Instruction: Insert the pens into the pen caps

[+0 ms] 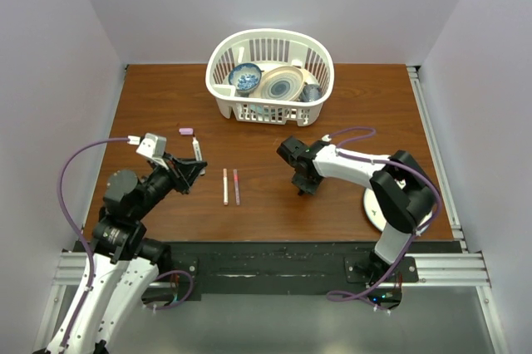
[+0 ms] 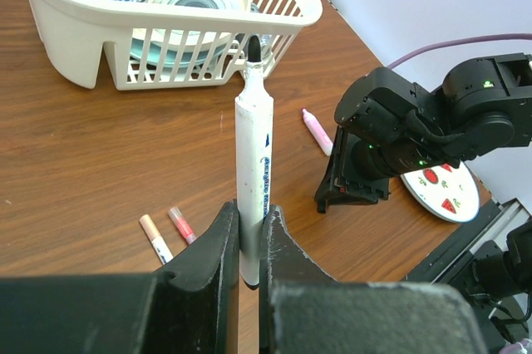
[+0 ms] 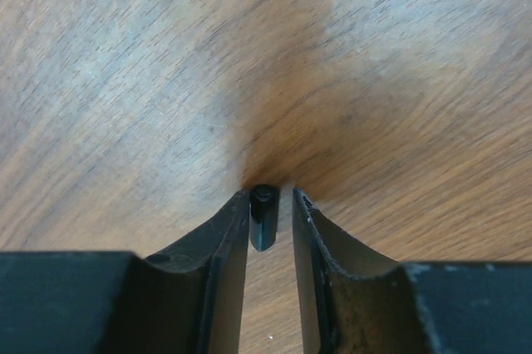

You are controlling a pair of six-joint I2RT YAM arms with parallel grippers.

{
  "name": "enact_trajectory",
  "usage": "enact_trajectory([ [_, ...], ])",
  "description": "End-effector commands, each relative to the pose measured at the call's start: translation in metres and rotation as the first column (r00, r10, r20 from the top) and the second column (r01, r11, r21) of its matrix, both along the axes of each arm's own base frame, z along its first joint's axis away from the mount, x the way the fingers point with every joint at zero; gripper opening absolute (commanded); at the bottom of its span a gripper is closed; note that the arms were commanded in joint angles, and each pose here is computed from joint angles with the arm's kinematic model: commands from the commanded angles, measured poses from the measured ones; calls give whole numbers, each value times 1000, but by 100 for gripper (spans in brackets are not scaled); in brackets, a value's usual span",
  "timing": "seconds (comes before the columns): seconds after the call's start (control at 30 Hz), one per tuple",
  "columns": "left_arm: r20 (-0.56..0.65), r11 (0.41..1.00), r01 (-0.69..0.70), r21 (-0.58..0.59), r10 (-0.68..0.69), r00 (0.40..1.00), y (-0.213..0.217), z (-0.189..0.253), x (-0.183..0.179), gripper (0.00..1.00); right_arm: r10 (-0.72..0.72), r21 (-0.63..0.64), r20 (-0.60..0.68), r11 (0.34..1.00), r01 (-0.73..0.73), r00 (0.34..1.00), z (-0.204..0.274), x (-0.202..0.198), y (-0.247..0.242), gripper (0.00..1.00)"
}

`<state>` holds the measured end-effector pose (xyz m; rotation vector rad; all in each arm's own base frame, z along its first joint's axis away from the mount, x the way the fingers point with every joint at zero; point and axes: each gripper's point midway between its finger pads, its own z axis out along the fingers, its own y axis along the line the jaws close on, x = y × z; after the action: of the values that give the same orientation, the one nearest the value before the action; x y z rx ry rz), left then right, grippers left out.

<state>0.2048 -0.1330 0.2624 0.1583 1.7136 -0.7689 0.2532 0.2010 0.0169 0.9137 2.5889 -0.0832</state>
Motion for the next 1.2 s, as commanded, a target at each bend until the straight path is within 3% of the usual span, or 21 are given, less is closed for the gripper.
enact_trajectory([
  [0.0, 47, 1000, -15, -20, 16, 999, 2, 18, 0, 0, -19, -36, 33, 999, 20, 999, -9, 4, -7, 24],
  [0.07, 48, 1000, -15, -21, 16, 999, 2, 18, 1, 0, -16, -39, 25, 999, 17, 1000, -14, 3, -7, 16],
  [0.33, 37, 1000, -18, -19, 19, 999, 2, 16, 2, 0, 43, -35, 49, 999, -41, 998, -23, 1, -7, 7],
  [0.53, 32, 999, -37, -19, 37, 999, 5, 16, 3, 0, 221, 11, 168, 974, -226, 961, -15, 16, 8, 0],
  [0.67, 31, 999, -40, -22, 41, 999, 5, 15, 4, 0, 371, -34, 185, 928, -371, 910, -7, 23, 14, 0],
  [0.87, -23, 1000, 13, -3, -13, 1000, -6, 2, 8, 0, 517, -3, 260, 845, -535, 816, 18, 29, 39, 0],
  [1.07, -111, 998, 60, -22, -62, 992, -18, -17, 12, 0, 583, -34, 274, 801, -598, 765, 34, 37, 46, 0],
  [1.17, -160, 994, 104, -21, -106, 981, -27, -29, 13, 0, 571, -48, 302, 809, -586, 763, 44, 41, 45, 0],
])
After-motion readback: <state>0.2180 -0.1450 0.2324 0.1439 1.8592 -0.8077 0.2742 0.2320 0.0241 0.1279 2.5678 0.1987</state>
